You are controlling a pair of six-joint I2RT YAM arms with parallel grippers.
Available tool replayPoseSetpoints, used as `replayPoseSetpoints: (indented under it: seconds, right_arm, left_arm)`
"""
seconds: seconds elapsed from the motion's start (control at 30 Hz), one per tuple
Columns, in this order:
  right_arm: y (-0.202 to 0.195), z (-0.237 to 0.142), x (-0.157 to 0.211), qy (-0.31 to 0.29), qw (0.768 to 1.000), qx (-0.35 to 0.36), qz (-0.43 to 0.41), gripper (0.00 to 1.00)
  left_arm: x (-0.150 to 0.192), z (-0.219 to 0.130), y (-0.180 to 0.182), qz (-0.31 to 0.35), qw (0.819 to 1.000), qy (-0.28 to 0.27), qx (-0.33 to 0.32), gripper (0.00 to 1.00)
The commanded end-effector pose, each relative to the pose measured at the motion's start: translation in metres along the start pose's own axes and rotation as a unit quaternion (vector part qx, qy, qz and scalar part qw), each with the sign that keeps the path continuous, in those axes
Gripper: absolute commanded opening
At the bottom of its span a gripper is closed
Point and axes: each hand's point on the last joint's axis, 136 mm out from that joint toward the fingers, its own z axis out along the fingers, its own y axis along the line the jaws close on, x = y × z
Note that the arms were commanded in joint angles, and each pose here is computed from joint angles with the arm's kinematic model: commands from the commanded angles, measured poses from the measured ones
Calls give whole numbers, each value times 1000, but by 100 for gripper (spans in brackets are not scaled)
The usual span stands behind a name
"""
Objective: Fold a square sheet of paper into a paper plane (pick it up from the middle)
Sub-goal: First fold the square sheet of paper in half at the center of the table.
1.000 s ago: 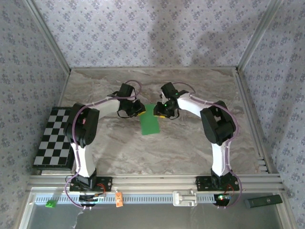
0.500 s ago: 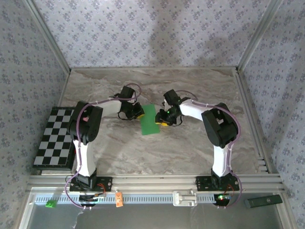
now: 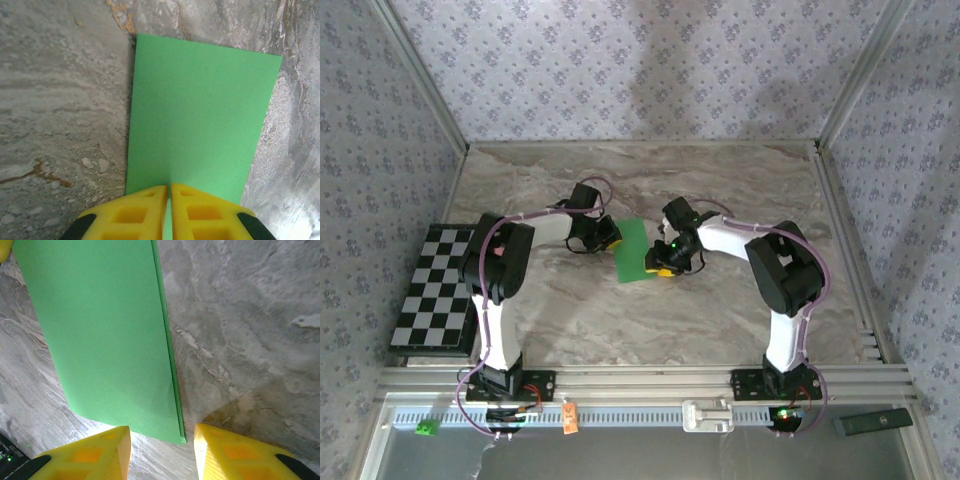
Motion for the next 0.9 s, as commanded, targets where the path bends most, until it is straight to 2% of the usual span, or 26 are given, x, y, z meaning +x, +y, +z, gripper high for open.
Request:
replayPoseSetpoints:
  seconds: [0.0, 0.3, 0.77, 0.87]
  right_arm:
    - [2, -3, 9, 8, 1000, 4, -11, 39]
    - [2, 1, 11, 17, 1000, 12, -20, 36]
    - [14, -2, 5, 14, 999, -33, -15, 31]
    - [7, -3, 3, 5, 1000, -10, -14, 31]
  left_arm:
    - [17, 8, 42, -32, 997, 22, -69, 13]
    - [17, 9, 44, -32, 997, 24, -71, 12]
    - [18, 9, 46, -35, 996, 26, -73, 12]
    - [18, 9, 47, -34, 996, 27, -73, 12]
